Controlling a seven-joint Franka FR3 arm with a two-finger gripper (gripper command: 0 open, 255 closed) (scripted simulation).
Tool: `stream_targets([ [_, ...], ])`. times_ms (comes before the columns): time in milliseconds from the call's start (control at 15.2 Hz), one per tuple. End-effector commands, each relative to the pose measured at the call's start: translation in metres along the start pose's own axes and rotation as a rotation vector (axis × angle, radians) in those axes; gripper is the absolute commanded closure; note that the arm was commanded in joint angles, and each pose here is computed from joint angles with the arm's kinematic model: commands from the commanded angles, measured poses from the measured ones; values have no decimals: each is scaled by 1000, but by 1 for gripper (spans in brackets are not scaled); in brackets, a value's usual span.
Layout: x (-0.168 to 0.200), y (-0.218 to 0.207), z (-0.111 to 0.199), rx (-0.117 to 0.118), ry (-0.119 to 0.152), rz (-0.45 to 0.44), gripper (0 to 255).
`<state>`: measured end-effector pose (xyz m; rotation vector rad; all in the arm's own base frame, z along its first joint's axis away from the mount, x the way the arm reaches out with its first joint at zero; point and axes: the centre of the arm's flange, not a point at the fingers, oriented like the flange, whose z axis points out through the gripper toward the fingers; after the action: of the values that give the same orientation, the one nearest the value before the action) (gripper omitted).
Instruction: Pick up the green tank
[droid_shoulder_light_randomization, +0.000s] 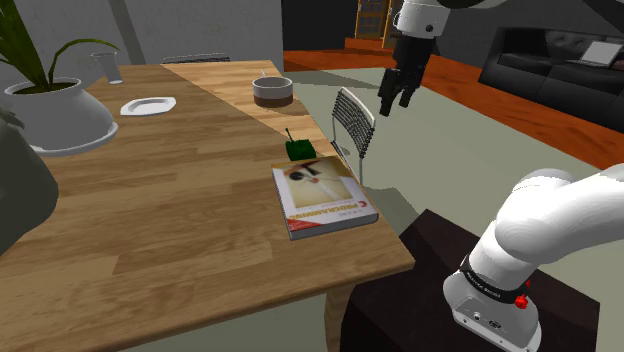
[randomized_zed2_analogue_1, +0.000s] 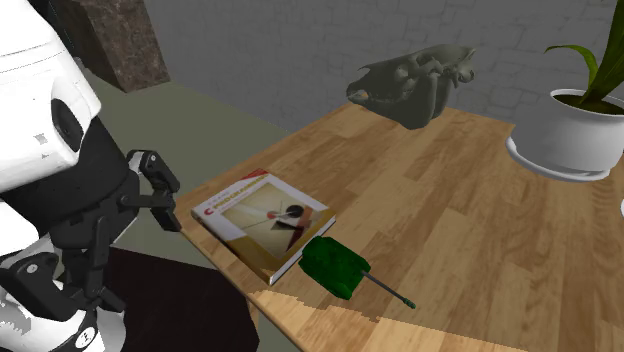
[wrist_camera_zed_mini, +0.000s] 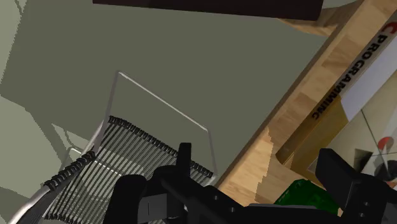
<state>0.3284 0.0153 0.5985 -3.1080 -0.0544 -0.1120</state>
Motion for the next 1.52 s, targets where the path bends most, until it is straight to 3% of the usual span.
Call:
stream_targets([
  [0,0,0,0,0,0,0,0],
  [726,116,-67,61,-3,-18,243,0],
  [1452,244,-104,124,-6,-36,485,0],
])
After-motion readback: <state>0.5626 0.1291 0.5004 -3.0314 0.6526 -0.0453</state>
